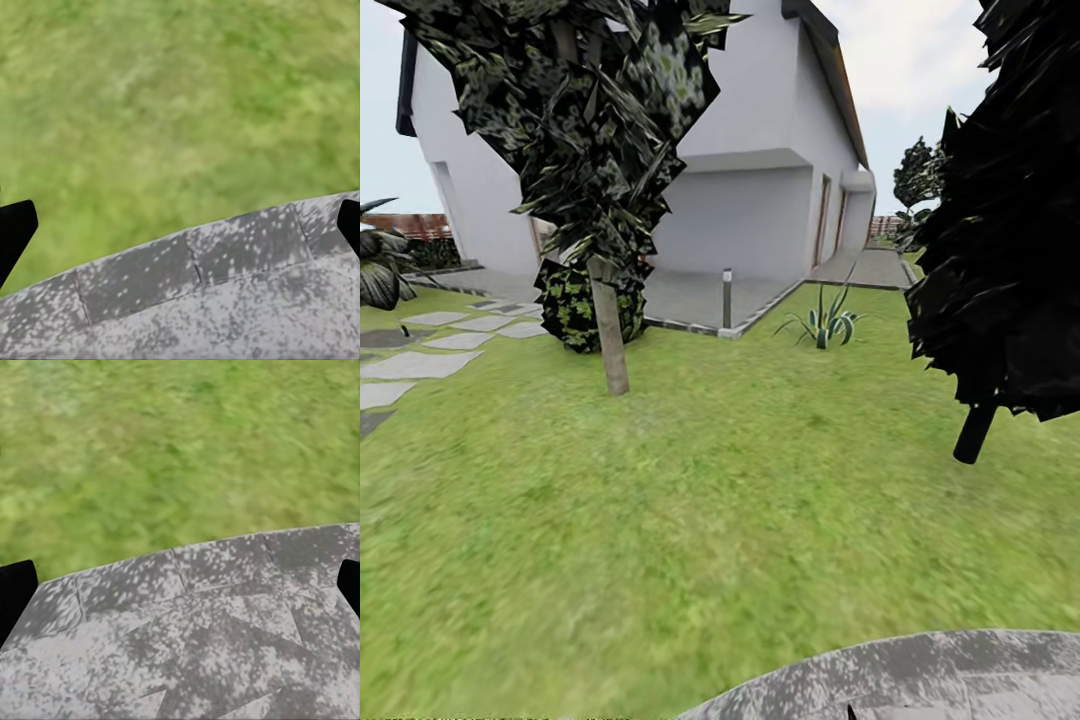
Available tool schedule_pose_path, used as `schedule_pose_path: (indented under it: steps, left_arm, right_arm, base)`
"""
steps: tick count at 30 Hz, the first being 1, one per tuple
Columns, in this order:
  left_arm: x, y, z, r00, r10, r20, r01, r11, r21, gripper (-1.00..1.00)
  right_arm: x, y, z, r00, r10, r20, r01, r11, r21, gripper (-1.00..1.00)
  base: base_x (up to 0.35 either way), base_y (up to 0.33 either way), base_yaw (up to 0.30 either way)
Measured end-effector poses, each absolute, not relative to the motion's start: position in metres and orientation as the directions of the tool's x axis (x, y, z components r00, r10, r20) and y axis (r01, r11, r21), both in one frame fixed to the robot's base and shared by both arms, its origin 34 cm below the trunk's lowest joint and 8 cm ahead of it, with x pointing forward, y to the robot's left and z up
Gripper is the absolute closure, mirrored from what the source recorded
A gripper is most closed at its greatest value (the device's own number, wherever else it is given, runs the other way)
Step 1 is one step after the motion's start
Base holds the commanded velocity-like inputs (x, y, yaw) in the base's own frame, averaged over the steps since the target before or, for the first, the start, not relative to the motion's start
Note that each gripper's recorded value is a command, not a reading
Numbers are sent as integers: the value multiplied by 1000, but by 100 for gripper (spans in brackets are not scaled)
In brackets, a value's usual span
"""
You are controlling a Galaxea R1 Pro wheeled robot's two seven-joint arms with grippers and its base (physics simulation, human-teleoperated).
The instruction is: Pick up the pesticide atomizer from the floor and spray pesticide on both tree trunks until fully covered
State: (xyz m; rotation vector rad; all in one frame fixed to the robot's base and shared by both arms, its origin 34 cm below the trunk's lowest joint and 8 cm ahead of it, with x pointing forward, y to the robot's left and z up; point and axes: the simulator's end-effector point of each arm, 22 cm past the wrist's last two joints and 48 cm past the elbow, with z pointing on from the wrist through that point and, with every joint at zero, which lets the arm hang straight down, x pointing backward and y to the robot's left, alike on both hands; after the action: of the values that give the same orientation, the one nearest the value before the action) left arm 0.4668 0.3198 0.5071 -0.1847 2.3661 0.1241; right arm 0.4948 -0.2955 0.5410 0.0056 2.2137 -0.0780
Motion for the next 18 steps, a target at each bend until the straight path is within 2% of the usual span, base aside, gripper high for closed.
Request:
schedule_pose_path:
  steps: [9, 18]
  left_arm:
    - [466, 320, 491, -710, -97, -697, -171, 985, 37, -100]
    - [466, 320, 476, -708, -97, -699, -171, 985, 37, -100]
  right_arm:
    - [494, -294, 525, -600, -24, -799, 30, 998, -53, -100]
    - [492, -294, 508, -601, -24, -799, 30, 998, -53, -100]
  base:
    - [0, 0, 22]
    - [0, 0, 166]
